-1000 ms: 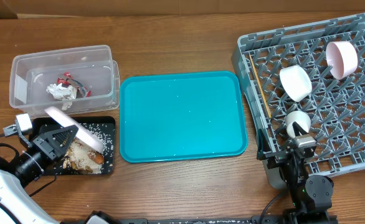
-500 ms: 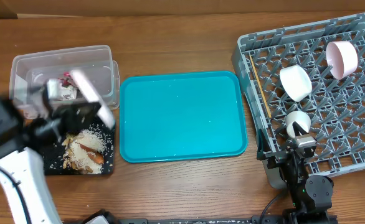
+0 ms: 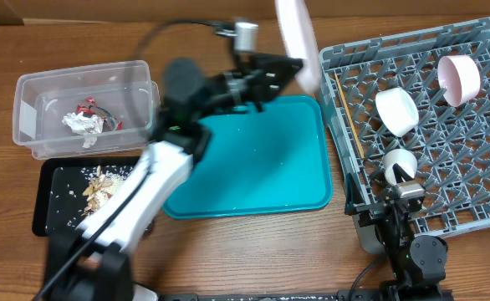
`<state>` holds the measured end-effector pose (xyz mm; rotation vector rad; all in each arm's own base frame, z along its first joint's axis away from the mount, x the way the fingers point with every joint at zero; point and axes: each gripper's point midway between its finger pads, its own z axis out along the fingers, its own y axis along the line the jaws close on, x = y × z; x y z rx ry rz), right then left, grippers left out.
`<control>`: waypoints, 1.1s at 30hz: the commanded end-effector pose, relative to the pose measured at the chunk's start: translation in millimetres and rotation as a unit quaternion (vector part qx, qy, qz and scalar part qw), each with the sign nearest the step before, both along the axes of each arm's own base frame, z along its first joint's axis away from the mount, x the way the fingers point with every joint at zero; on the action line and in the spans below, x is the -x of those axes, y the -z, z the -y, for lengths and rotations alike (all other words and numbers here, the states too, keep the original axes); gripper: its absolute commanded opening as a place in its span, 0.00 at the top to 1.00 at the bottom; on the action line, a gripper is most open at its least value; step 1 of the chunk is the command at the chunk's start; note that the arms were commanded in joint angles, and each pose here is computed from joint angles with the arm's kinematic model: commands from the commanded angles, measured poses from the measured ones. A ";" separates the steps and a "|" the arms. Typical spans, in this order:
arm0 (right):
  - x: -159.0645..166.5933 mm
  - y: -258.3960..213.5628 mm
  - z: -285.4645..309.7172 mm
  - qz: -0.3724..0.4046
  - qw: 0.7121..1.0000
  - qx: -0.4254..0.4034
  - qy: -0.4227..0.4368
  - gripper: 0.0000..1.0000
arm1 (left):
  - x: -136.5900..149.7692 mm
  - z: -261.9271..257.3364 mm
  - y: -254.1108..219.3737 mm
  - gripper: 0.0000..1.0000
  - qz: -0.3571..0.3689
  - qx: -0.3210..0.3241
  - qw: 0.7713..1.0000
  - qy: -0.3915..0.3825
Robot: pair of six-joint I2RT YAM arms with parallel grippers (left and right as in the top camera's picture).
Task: Sort waste into correct bins and load items into the dishwasher
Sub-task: 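Carry the plate to the dish rack and stand it upright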
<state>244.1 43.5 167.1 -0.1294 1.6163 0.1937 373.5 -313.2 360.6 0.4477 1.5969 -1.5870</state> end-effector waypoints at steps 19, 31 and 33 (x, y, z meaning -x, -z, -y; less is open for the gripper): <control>0.0 1.8 0.5 0.002 1.000 -0.002 0.000 0.00 | -39.2 119.1 114.2 0.96 -0.194 -0.043 0.980 0.024; 0.0 1.6 0.6 0.002 1.000 -0.002 0.000 0.00 | -70.6 61.5 147.9 0.00 -0.227 -0.141 0.962 -0.059; 0.0 1.6 0.6 0.002 1.000 -0.002 0.000 0.00 | -74.3 34.6 137.8 0.00 -0.218 -0.168 0.958 -0.079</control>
